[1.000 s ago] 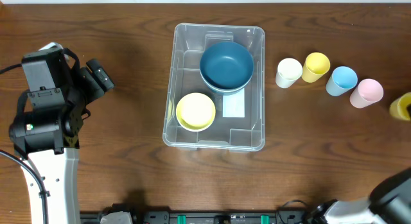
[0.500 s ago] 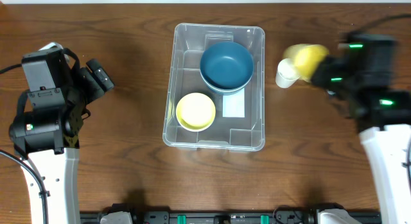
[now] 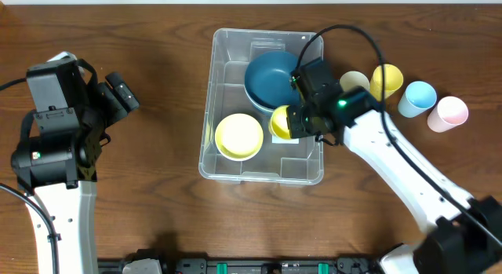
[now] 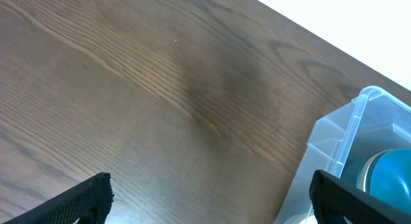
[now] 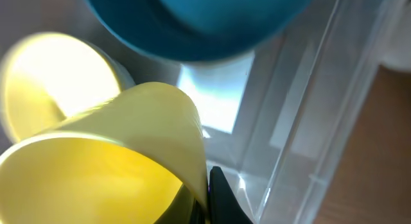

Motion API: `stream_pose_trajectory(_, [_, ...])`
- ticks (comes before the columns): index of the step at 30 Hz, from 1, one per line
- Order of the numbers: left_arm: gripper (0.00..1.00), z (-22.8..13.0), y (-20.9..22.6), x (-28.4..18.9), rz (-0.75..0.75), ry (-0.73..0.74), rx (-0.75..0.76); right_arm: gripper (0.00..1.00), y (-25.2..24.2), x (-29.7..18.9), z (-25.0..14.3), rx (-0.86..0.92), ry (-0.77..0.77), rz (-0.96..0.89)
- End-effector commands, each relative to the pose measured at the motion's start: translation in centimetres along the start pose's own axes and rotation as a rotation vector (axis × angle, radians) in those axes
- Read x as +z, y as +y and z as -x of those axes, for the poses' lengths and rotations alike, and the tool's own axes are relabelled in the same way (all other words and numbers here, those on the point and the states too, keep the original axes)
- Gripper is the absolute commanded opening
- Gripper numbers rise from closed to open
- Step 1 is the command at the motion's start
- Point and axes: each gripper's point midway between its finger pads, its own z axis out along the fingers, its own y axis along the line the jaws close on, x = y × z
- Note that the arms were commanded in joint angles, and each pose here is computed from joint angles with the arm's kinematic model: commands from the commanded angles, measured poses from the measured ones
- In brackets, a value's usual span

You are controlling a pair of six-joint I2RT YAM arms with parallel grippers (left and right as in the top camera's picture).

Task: Pack container
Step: 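Carry the yellow cup into the bin and set it down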

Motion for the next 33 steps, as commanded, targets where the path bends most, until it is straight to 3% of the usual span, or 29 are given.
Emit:
stream_pose_trajectory(1, [0.98,0.6,0.1,-0.5,0.004,-0.022,-0.007,0.01,-0.4,0.7,-0.6,-0.032,0.034,-0.034])
stream_pose_trajectory(9, [0.98,0.6,0.1,-0.5,0.004,-0.022,-0.007,0.01,-0.4,1.4,-1.0,-0.053,0.058,-0.042])
stream_pose_trajectory(25, [0.98,0.6,0.1,-0.5,0.004,-0.022,-0.007,0.01,0.5,7.9,-1.0,-0.055,0.122,-0.026])
stream_pose_trajectory(27, [0.98,0.6,0.1,-0.5,0.004,-0.022,-0.007,0.11,0.6,7.8,-0.5,-0.055,0.104,-0.025])
stream_pose_trajectory(28, [0.98,0.6,0.1,-0.5,0.004,-0.022,-0.007,0.28,0.6,7.6,-0.2,-0.053,0.091,-0.023])
stream_pose_trajectory(29, [0.98,0.6,0.1,-0.5,0.004,-0.022,-0.007,0.33,0.6,7.4,0.1,-0.052,0.083,-0.024])
stream_pose_trajectory(33, [0.98,0.6,0.1,-0.5,0.004,-0.022,-0.007,0.43,0.5,4.2,2.3,-0.036,0.000,-0.005])
